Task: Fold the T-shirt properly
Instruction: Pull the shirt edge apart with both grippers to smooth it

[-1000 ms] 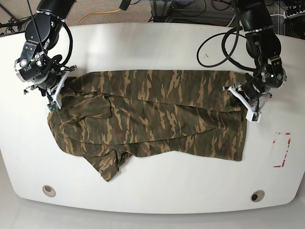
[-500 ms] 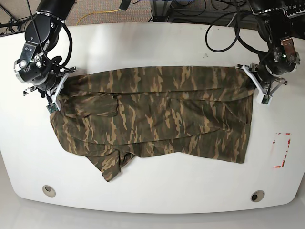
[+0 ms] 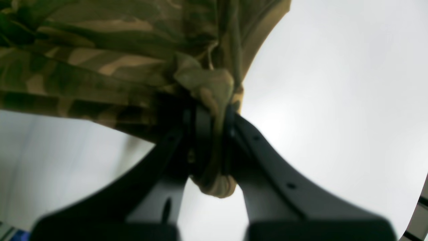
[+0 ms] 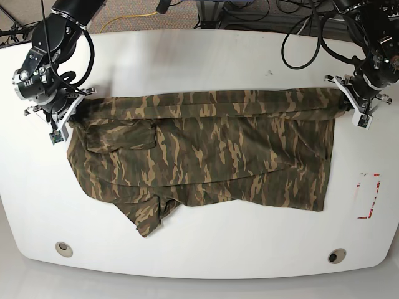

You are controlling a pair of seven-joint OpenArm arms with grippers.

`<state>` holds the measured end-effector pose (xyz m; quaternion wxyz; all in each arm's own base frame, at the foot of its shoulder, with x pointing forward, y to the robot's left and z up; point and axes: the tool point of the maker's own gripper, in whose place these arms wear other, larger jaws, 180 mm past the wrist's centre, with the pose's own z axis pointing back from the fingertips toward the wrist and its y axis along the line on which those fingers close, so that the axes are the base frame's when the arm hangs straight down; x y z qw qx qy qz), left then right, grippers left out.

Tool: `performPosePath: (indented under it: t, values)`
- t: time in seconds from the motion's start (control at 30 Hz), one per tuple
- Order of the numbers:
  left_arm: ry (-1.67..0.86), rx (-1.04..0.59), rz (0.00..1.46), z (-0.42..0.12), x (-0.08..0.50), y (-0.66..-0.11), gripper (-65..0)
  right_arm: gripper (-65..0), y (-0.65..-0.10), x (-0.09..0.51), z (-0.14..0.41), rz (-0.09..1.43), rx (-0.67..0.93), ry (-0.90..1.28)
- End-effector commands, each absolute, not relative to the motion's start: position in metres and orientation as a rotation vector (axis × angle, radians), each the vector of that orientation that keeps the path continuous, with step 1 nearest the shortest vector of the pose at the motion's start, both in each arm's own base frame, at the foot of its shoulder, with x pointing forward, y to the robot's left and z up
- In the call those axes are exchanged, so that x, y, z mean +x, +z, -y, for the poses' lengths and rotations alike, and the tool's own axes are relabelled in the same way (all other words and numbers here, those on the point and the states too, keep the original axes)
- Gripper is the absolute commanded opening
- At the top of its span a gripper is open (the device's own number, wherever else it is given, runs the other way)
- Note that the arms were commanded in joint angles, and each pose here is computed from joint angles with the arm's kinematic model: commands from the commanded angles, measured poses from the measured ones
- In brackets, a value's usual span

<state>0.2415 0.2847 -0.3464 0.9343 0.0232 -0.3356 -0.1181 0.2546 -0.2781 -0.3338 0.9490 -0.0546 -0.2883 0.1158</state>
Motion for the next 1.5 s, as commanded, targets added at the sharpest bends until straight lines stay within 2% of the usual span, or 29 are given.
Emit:
performPosePath:
  t: [0.0, 0.3, 0.37, 0.67, 0.8, 1.0, 1.3, 1.33, 1.47]
  values:
    - [-0.247, 0.092, 0.704, -0.295, 0.244, -0.336, -65.0, -65.0, -0.329, 0.253, 0.284, 0.590, -0.142, 0.239]
    - [-0.276, 0.137, 0.662, -0.314, 0.237, -0.335, -65.0, -64.8, -0.367, 0.214, 0.293, 0.441, -0.111, 0.228]
    - [-0.287, 0.154, 0.653, -0.320, 0.236, -0.332, -65.0, -61.4, -0.370, 0.209, 0.294, 0.426, -0.113, 0.231]
    - [-0.286, 0.186, 0.623, -0.334, 0.225, -0.331, -65.0, -37.7, -0.384, 0.178, 0.295, 0.346, -0.107, 0.233]
    - [-0.285, 0.190, 0.616, -0.336, 0.222, -0.332, -65.0, -31.5, -0.389, 0.161, 0.297, 0.327, -0.076, 0.207]
    - [-0.302, 0.222, 0.577, -0.343, 0.214, -0.335, -65.0, -29.6, -0.378, 0.149, 0.293, 0.381, 0.070, 0.153]
    - [-0.310, 0.225, 0.579, -0.341, 0.215, -0.334, -65.0, -29.8, -0.351, 0.153, 0.232, 0.549, 0.440, 0.152]
    - [-0.309, 0.224, 0.580, -0.340, 0.216, -0.334, -62.9, -29.8, -0.349, 0.153, 0.230, 0.559, 0.464, 0.148]
    - [-0.310, 0.174, 0.666, -0.322, 0.230, -0.323, -47.2, -30.0, -0.342, 0.157, 0.230, 0.583, 0.486, 0.157]
